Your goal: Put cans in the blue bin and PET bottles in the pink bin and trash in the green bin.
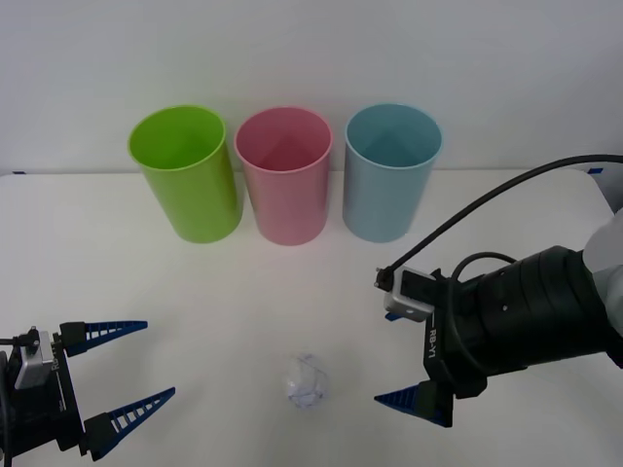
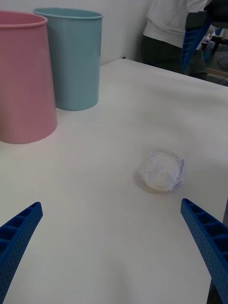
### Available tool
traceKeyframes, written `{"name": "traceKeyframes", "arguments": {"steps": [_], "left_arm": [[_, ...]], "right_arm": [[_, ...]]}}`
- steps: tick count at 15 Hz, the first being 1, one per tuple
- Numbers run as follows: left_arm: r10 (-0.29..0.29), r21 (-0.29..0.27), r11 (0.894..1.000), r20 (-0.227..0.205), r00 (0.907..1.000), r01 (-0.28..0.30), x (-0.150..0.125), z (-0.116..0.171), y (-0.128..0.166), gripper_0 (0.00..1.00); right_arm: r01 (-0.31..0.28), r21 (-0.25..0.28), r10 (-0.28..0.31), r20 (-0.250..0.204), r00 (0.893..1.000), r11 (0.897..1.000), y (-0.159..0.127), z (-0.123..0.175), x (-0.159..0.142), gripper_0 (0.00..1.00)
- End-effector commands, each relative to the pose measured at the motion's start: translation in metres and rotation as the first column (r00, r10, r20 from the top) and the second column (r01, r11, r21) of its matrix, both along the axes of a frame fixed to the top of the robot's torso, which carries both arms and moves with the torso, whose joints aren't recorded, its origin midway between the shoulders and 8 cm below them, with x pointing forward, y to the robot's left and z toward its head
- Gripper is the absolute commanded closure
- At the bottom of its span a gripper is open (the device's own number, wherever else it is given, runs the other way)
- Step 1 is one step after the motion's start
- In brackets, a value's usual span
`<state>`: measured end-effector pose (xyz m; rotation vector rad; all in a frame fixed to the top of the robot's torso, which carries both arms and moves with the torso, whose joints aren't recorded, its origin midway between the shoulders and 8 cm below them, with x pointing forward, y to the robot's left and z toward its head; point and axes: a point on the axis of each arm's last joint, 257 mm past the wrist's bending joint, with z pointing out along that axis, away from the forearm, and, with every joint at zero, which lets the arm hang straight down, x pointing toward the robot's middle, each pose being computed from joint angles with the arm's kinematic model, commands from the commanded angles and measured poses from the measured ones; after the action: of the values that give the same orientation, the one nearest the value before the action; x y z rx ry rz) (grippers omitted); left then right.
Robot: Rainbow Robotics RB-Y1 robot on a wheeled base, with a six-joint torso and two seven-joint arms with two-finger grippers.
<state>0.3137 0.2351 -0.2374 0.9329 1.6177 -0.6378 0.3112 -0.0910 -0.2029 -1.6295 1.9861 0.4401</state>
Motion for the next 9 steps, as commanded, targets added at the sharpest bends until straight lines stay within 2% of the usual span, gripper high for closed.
{"name": "traceKeyframes", "arguments": {"steps": [1,9], "left_arm": [[0.0,0.0,1.0,0.0,1.0,0.0,0.0,0.0,0.0,0.0],[0.0,0.0,1.0,0.0,1.0,0.0,0.0,0.0,0.0,0.0]], "right_arm": [[0.001,-0.012,-0.001,-0.012,1.0,1.0,0.017,-0.014,0.005,0.0],[0.035,-0.069,-0.035,-0.001,0.999,0.997,0.06,-0.051,0.017,0.0]]}}
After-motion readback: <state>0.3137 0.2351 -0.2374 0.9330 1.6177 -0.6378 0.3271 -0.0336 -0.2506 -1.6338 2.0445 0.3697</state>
